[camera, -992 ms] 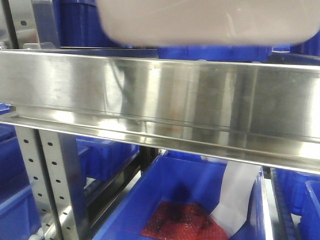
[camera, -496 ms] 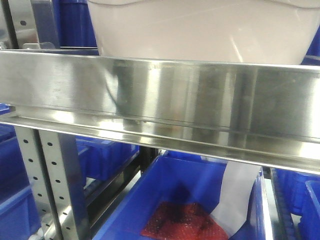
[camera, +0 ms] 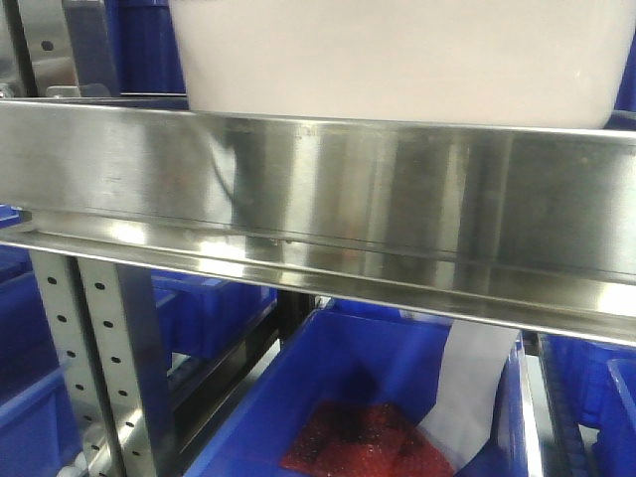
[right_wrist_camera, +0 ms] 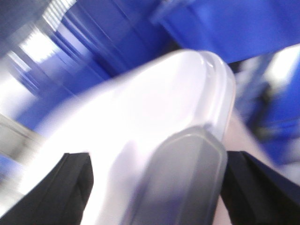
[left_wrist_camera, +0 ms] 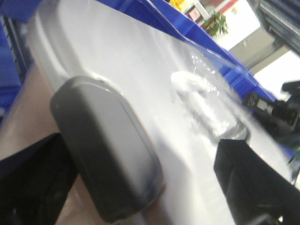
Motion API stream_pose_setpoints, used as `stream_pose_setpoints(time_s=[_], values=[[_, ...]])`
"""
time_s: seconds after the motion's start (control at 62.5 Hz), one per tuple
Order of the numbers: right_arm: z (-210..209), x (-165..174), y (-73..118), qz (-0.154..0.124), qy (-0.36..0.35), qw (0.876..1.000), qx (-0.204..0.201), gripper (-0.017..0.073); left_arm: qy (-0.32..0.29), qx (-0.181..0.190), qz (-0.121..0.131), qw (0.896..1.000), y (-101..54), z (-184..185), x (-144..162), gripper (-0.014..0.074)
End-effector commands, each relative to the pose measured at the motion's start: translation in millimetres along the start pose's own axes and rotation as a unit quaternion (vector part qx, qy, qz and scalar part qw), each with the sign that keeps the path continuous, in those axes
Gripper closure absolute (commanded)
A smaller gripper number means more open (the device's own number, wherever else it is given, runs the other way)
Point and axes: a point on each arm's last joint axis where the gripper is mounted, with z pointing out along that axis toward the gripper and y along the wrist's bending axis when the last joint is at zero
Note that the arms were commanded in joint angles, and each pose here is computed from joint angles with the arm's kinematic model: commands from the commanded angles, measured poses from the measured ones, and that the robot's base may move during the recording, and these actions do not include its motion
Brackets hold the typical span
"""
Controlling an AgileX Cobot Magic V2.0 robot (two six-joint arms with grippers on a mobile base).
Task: Grab white bin and place on right shelf
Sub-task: 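Lower the bin onto the upper roller shelf with both grippers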
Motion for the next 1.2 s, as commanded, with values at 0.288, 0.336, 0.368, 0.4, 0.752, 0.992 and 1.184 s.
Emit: stream_pose_setpoints(time_s=[0.288, 0.336, 0.368, 0.4, 0.752, 0.992, 1.184], values=[[-24, -36, 18.0, -0.228, -0.025, 0.969, 0.095, -0.0073, 0.044, -0.064, 0.206, 0.975, -49.3, -21, -47, 0.011], [-29, -38, 20.6, -0.247, -0.033, 0.963, 0.107, -0.0073, 0.055, -0.076, 0.22, 0.971, -53.4, -24, -51, 0.011], [-34, -40, 23.6, -0.258, -0.041, 0.959, 0.113, -0.0073, 0.062, -0.085, 0.229, 0.968, -56.1, -26, -53, 0.011], [-39, -42, 27.6, -0.266, -0.049, 0.956, 0.115, -0.0073, 0.065, -0.092, 0.236, 0.965, -60.5, -30, -55, 0.0111], [-106, -41, 89.2, -0.281, -0.123, 0.95, 0.065, 0.0068, 0.108, -0.031, 0.283, 0.953, -121.7, -60, -49, 0.037], [-141, -27, 120.2, -0.286, -0.133, 0.949, 0.018, 0.0489, 0.113, -0.037, 0.242, 0.963, -132.9, -67, -47, 0.0713], [-149, -14, 118.5, -0.281, -0.132, 0.95, 0.024, 0.049, 0.14, -0.175, 0.149, 0.963, -110.7, -75, -45, 0.0714]])
